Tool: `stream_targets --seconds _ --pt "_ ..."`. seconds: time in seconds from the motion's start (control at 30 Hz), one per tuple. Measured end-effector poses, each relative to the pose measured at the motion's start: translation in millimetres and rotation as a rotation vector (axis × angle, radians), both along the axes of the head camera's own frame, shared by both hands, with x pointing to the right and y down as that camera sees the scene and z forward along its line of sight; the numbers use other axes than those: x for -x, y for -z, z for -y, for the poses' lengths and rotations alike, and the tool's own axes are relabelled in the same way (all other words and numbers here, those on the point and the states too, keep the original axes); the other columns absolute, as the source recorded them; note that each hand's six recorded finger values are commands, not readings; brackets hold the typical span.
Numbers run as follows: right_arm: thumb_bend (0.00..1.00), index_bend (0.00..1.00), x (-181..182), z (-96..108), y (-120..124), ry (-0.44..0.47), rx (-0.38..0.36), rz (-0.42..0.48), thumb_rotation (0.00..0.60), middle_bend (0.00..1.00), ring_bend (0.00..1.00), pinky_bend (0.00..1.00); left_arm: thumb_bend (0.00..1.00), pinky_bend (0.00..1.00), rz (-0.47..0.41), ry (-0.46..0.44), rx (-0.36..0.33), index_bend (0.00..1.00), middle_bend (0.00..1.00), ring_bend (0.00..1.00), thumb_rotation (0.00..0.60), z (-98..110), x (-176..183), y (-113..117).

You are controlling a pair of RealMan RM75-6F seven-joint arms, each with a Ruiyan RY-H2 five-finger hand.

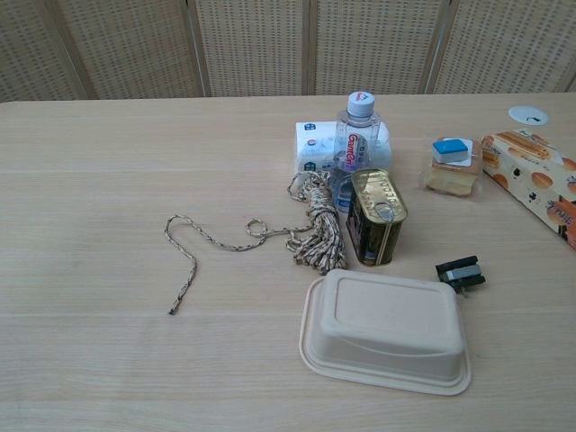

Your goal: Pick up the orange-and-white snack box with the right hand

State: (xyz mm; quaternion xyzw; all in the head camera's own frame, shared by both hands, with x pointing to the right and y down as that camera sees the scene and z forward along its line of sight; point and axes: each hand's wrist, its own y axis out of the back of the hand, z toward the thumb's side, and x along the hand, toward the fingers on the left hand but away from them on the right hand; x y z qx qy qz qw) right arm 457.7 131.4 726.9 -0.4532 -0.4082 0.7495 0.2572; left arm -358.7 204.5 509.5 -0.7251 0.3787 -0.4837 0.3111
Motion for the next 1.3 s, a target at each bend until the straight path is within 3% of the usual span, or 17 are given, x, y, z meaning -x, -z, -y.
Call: stream_targets --seconds 0.23,0.5,0.63,1.3 --pt "0.05 0.00 -15 6 25 -0.016 -0.039 -0.001 0.382 0.00 0.00 0.00 0.15 0.00 -0.012 0.000 0.003 0.00 0.00 0.00 0.600 -1 0 -2" --pt "0.04 0.00 29 -5 35 0.010 -0.016 0.129 0.379 0.00 0.00 0.00 0.15 0.00 -0.027 -0.002 -0.002 0.00 0.00 0.00 0.600 -1 1 -1" --pt "0.04 0.00 44 -13 37 0.002 0.008 0.148 0.363 0.00 0.00 0.00 0.15 0.00 -0.031 0.003 -0.001 0.00 0.00 0.00 0.600 -1 5 0" --pt "0.04 0.00 50 -24 -7 -0.021 0.080 0.094 0.335 0.00 0.00 0.00 0.15 0.00 -0.041 -0.003 0.008 0.00 0.00 0.00 0.600 -4 3 5"
